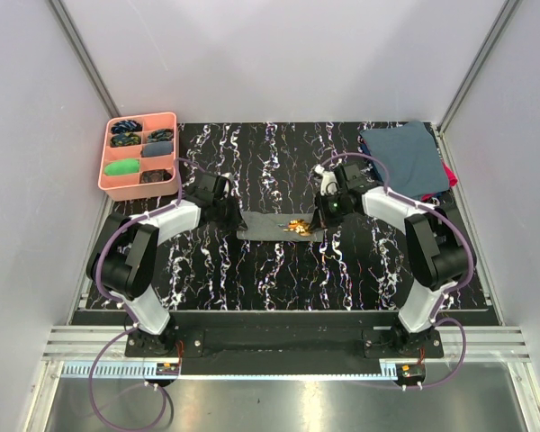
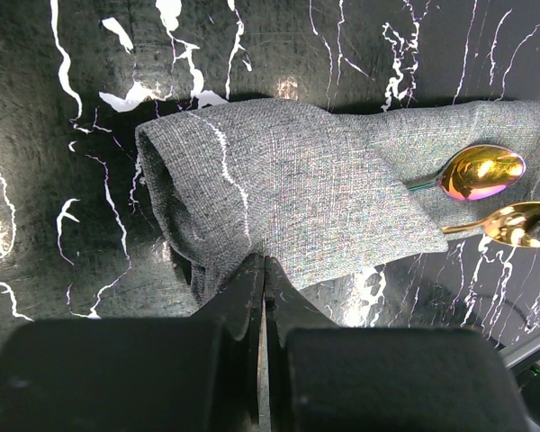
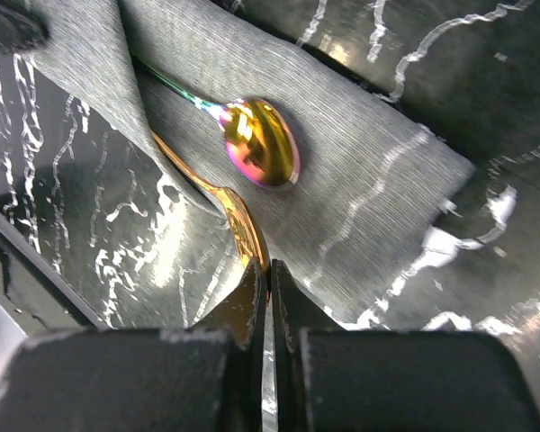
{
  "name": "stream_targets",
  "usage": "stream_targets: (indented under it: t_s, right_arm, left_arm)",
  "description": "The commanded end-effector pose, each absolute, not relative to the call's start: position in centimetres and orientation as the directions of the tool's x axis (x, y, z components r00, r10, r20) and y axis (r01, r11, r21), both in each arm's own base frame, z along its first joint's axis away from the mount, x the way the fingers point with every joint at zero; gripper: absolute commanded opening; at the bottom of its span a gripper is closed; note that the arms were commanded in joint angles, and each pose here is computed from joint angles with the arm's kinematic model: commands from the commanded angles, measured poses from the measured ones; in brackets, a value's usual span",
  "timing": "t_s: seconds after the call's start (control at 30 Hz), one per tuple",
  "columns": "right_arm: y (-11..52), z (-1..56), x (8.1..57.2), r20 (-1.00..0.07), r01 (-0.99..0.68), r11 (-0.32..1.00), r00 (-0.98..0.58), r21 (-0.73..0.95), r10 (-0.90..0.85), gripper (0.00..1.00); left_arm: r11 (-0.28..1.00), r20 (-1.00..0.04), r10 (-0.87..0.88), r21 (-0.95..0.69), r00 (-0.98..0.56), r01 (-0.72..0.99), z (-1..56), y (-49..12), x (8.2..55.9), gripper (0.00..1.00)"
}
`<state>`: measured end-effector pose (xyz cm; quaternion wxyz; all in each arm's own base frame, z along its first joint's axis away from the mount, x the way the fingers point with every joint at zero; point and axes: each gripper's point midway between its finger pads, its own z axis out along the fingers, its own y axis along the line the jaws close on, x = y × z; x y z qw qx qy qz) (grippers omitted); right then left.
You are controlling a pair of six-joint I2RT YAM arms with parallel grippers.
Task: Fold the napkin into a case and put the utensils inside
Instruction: Pick up the smaller rectangle folded napkin.
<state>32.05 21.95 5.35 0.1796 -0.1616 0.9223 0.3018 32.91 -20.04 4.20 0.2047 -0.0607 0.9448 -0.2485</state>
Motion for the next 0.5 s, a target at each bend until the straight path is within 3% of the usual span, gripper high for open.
stream_targets:
  t_s: [0.0, 0.1, 0.27, 0.37, 0.47]
  right_arm:
    - [24.8, 6.9, 33.3, -0.473, -0.440, 0.728, -0.863, 0.526, -0.180, 0.00]
    - [25.7, 6.6, 33.2, -0.463, -0.440, 0.726, -0.866, 0.529, -0.187, 0.01]
    - [26.7, 6.4, 33.1, -0.449, -0.430, 0.726, -0.874, 0.537, -0.186, 0.12]
    - [26.1, 6.5, 33.6, -0.460, -0.412, 0.757, -0.872, 0.506, -0.167, 0.27]
    - [25.0, 7.8, 34.2, -0.500, -0.403, 0.798, -0.853, 0.448, -0.150, 0.46]
  left_arm:
    - [0.853, -0.404, -0.225, -0.521, -0.886, 0.021, 5.7, -20.5, 33.9, 0.00]
    - [0.850, -0.407, -0.225, -0.526, -0.885, 0.026, 5.9, -20.6, 34.0, 0.00]
    - [0.846, -0.419, -0.229, -0.532, -0.879, 0.034, 6.6, -20.6, 34.0, 0.00]
    - [0.846, -0.427, -0.228, -0.532, -0.875, 0.040, 7.4, -20.6, 34.0, 0.00]
    - [0.846, -0.471, -0.233, -0.529, -0.850, 0.061, 9.7, -20.3, 34.2, 0.14]
